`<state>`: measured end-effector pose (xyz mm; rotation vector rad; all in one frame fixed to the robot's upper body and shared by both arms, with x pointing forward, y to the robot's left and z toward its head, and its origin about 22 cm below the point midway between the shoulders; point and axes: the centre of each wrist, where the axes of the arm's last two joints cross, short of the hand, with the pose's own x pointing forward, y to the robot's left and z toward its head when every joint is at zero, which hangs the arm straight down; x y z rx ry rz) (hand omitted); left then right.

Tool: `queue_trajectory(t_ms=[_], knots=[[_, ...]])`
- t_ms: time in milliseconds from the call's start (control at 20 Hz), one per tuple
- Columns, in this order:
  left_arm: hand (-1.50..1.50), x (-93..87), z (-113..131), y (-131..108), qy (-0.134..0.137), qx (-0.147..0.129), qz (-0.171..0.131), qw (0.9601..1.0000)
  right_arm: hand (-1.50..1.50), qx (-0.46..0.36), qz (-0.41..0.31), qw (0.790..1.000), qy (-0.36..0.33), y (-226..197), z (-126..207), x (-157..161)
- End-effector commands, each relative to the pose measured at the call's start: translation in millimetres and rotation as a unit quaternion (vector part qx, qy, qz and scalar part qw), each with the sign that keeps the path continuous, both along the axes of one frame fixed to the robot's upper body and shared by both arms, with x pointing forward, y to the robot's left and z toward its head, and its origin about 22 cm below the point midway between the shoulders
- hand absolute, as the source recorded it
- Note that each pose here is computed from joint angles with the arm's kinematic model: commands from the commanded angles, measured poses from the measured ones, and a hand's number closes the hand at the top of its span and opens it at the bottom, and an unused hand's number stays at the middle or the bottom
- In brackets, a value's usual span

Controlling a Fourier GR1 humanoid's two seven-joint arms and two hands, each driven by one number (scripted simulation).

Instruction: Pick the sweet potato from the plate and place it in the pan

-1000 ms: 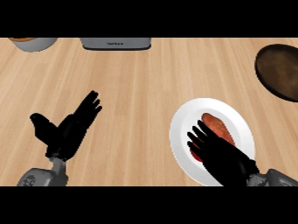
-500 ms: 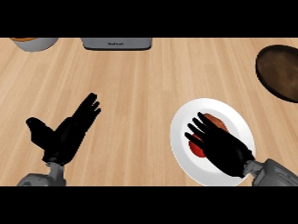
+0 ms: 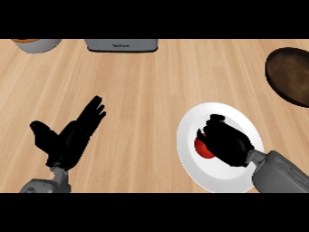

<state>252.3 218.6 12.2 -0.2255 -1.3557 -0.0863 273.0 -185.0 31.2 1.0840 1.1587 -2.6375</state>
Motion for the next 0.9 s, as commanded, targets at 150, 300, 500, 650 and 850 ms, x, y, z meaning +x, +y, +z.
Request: queue_trajectory(t_ms=[150, 300, 500, 650, 850], knots=[[0.0, 4.8, 9, -1, -0.008, 0.007, -0.002, 0.9999, 1.5, 0.109, -0.189, 0.976, 0.031, -9, -8, 30], [0.0, -1.0, 4, 13, -0.008, 0.001, 0.028, 0.9996, 1.5, 0.228, -0.392, 0.888, 0.077, -25, -26, 26], [0.0, 0.7, 3, 12, -0.008, -0.002, 0.031, 0.9995, 1.5, 0.328, -0.552, 0.762, 0.081, -16, -26, 36], [0.0, 5.9, 10, 8, -0.004, -0.002, 0.019, 0.9998, 1.5, 0.412, -0.601, 0.685, -0.009, 13, 2, 50], [0.0, 1.8, 2, 3, 0.002, -0.006, -0.003, 1.0, 1.5, 0.507, -0.57, 0.631, -0.141, 30, 47, 63]])
